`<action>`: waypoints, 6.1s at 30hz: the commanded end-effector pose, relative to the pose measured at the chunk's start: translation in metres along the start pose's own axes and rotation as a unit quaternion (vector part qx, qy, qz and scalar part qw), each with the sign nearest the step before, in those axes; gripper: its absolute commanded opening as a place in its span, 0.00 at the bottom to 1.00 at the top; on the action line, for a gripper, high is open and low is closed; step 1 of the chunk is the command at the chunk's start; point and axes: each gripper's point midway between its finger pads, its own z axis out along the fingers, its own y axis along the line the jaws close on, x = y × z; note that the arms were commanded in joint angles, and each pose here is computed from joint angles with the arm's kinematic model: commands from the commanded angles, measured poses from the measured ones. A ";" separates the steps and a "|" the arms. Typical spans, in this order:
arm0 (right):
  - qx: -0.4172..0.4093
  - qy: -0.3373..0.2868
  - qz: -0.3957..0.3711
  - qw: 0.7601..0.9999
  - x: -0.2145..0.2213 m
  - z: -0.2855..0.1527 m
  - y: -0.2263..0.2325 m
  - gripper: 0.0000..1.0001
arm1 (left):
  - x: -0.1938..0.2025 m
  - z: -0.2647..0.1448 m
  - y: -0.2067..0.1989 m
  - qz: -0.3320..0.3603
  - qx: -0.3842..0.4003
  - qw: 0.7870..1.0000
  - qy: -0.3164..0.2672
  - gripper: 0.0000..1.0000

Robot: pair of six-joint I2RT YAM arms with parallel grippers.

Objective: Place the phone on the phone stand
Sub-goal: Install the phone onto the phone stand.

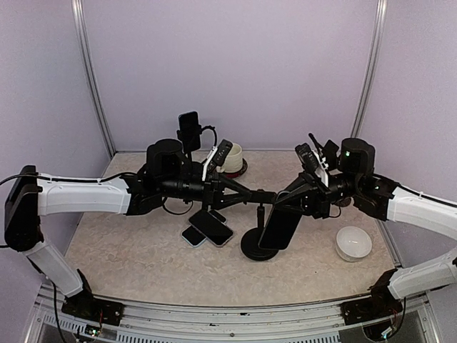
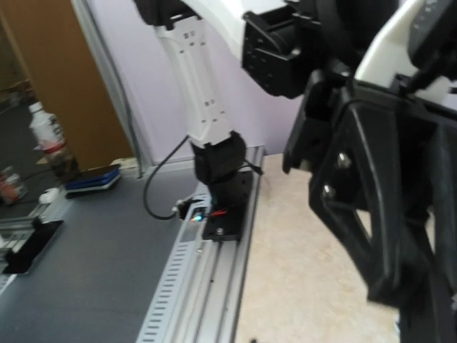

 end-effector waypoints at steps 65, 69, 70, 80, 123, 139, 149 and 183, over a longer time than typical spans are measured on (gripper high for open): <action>-0.055 0.052 -0.012 0.997 -0.002 0.026 0.001 0.00 | -0.040 -0.006 -0.090 0.122 0.098 0.987 -0.033 0.00; -0.038 0.054 -0.005 0.998 0.002 0.025 -0.007 0.00 | -0.043 -0.008 -0.095 0.125 0.102 0.986 -0.035 0.00; -0.033 0.055 -0.003 0.998 0.004 0.023 -0.009 0.00 | -0.043 -0.009 -0.095 0.126 0.102 0.986 -0.036 0.00; 0.015 0.066 0.016 0.998 0.012 0.017 -0.031 0.00 | -0.049 -0.017 -0.100 0.132 0.091 0.986 -0.047 0.00; 0.101 0.092 0.092 0.986 0.032 -0.003 -0.077 0.00 | -0.049 -0.012 -0.084 0.118 0.045 0.991 -0.044 0.00; 0.092 0.097 0.080 0.988 0.027 0.012 -0.072 0.00 | -0.041 0.007 -0.069 0.101 0.036 0.994 -0.037 0.00; 0.089 0.095 0.075 0.989 0.026 0.014 -0.070 0.00 | -0.035 0.015 -0.063 0.090 0.038 0.995 -0.034 0.01; 0.102 0.093 0.067 0.988 0.018 0.015 -0.076 0.00 | -0.046 -0.001 -0.059 0.118 -0.011 0.992 -0.043 0.72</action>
